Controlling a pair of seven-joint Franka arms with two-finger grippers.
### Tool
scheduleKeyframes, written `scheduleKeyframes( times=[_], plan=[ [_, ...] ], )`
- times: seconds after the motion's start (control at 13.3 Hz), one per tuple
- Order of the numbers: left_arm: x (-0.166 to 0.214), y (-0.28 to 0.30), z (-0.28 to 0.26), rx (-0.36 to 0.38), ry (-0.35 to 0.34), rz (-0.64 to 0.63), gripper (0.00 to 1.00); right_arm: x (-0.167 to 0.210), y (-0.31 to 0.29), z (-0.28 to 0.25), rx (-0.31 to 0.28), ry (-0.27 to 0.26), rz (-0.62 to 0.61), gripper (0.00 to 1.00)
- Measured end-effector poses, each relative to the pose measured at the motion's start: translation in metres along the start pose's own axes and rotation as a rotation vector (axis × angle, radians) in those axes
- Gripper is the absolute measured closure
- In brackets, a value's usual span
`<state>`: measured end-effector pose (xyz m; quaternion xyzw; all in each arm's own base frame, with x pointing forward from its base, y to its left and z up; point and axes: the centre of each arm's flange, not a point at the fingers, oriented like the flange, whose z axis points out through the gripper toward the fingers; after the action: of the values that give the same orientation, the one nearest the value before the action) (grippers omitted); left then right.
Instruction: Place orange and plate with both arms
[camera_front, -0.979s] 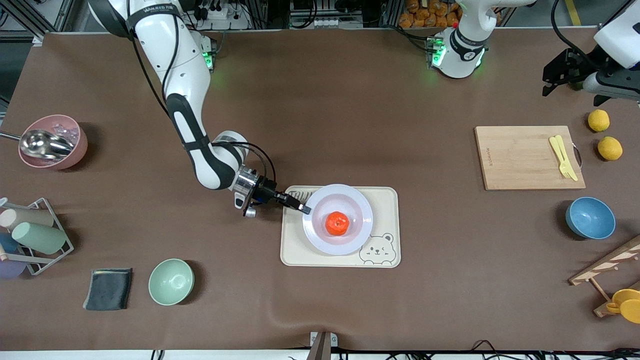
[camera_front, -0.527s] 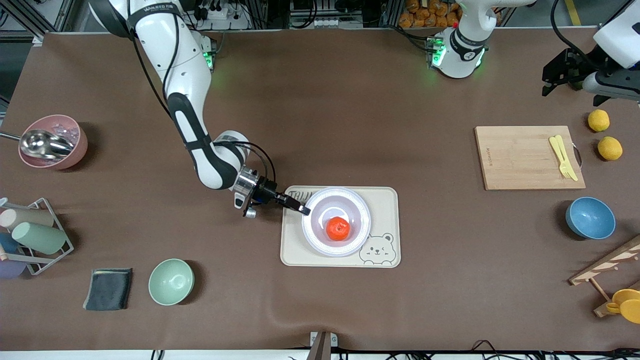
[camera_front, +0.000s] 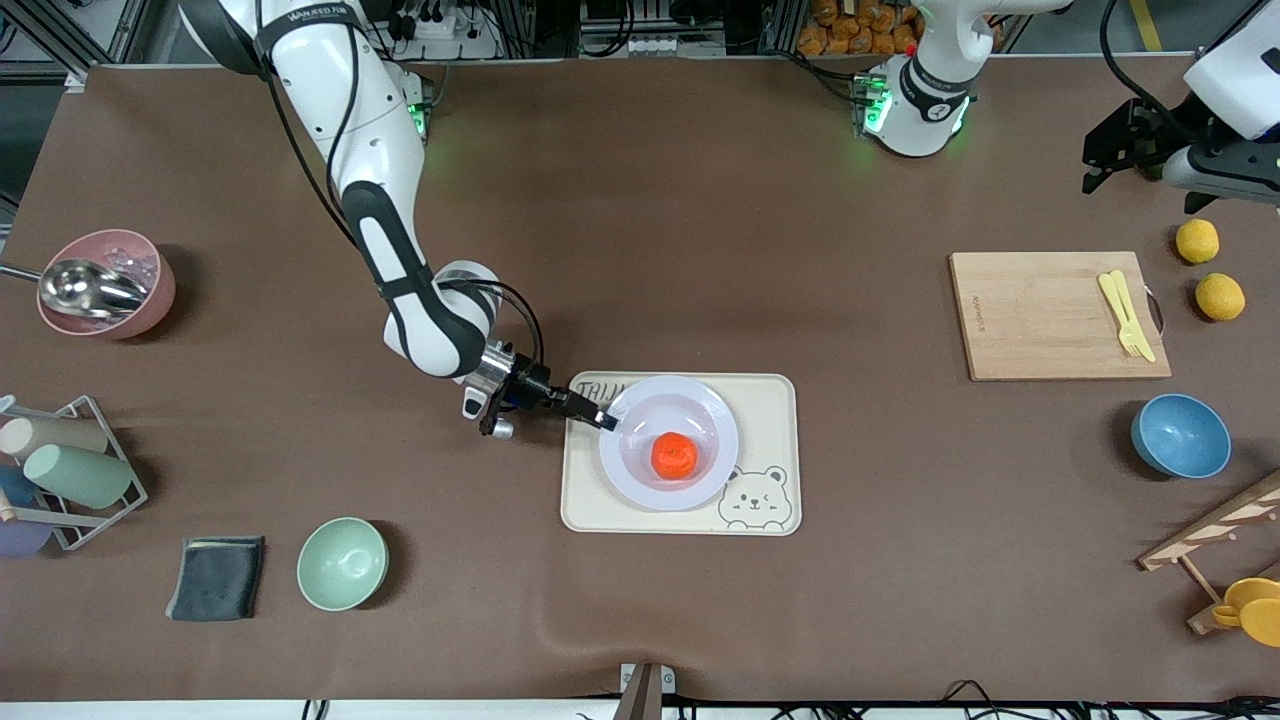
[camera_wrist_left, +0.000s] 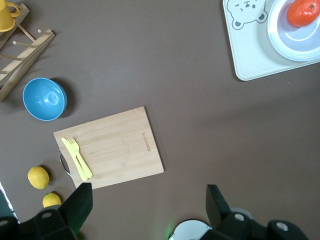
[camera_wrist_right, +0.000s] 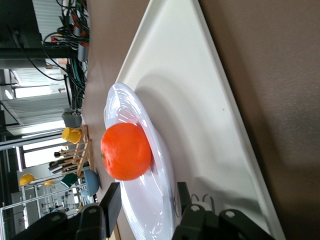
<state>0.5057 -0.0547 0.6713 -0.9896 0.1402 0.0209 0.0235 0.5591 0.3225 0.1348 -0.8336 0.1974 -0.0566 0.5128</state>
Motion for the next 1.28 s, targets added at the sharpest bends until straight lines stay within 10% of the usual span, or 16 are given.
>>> scheduleKeyframes(
  times=[0.83, 1.28],
  plan=[
    [0.004, -0.005, 0.007, -0.004, -0.013, -0.007, 0.00, 0.036, -0.083, -0.023, -0.350, -0.082, 0.045, 0.39],
    [0.004, -0.005, 0.006, -0.003, -0.010, -0.007, 0.00, 0.100, -0.115, -0.107, -0.469, -0.213, 0.013, 0.34]
  ],
)
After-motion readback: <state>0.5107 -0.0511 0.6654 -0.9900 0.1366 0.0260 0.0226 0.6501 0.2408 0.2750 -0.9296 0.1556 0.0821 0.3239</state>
